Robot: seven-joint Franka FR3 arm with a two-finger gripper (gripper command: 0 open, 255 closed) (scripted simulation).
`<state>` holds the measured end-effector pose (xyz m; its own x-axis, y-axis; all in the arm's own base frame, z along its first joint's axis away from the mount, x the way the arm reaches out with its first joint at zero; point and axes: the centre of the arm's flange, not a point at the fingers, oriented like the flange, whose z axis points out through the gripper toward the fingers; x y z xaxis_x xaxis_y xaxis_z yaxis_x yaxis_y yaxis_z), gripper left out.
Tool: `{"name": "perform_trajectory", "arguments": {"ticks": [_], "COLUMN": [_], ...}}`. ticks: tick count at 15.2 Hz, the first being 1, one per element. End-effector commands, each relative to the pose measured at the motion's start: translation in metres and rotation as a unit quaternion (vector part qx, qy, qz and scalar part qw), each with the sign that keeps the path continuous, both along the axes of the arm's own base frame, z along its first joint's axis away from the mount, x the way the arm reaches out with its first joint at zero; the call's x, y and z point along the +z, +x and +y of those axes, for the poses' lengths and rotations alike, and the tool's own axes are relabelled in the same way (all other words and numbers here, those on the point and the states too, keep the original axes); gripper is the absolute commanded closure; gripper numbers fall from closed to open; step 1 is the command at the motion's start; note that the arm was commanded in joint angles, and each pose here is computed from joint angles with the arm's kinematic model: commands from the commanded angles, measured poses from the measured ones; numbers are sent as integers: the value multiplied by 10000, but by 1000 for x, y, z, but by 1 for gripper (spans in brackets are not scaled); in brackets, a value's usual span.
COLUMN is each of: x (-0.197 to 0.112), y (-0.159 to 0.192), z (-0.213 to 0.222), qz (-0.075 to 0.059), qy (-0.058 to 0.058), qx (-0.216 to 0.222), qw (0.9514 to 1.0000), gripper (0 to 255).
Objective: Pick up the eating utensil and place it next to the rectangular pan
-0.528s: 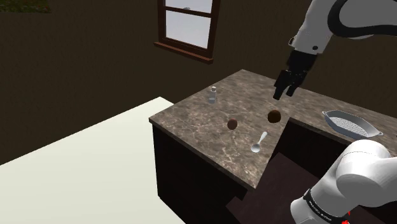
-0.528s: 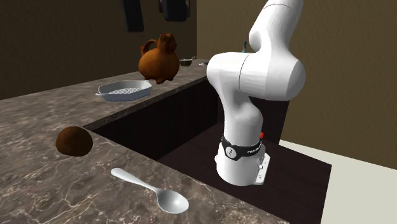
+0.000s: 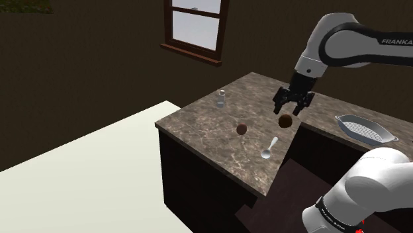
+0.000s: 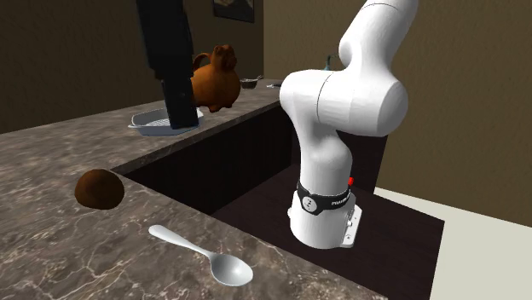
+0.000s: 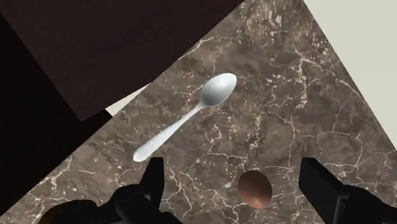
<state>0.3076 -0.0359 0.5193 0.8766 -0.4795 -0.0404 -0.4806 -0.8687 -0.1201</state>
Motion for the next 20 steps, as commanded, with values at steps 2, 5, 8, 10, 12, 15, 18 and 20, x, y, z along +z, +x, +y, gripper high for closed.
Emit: {"name": "perform_trajectory", "arguments": {"ticks": [2, 5, 8, 10, 12, 15, 18, 20], "x": [-37, -75, -113, -139, -157, -173, -188, -197], "y": [3, 2, -3, -8, -12, -10, -8, -7], "z": [-14, -28, -41, -48, -53, -50, -47, -46], "qz": [40, 86, 131, 161, 182, 182, 182, 182], "qy": [126, 249, 369, 447, 501, 501, 501, 501], "qx": [-1045, -2039, -3012, -3645, -4085, -4085, -4085, -4085], "qw": [9944, 9786, 9527, 9300, 9112, 9112, 9112, 9112], "gripper": [0, 0, 0, 0, 0, 0, 0, 0]}}
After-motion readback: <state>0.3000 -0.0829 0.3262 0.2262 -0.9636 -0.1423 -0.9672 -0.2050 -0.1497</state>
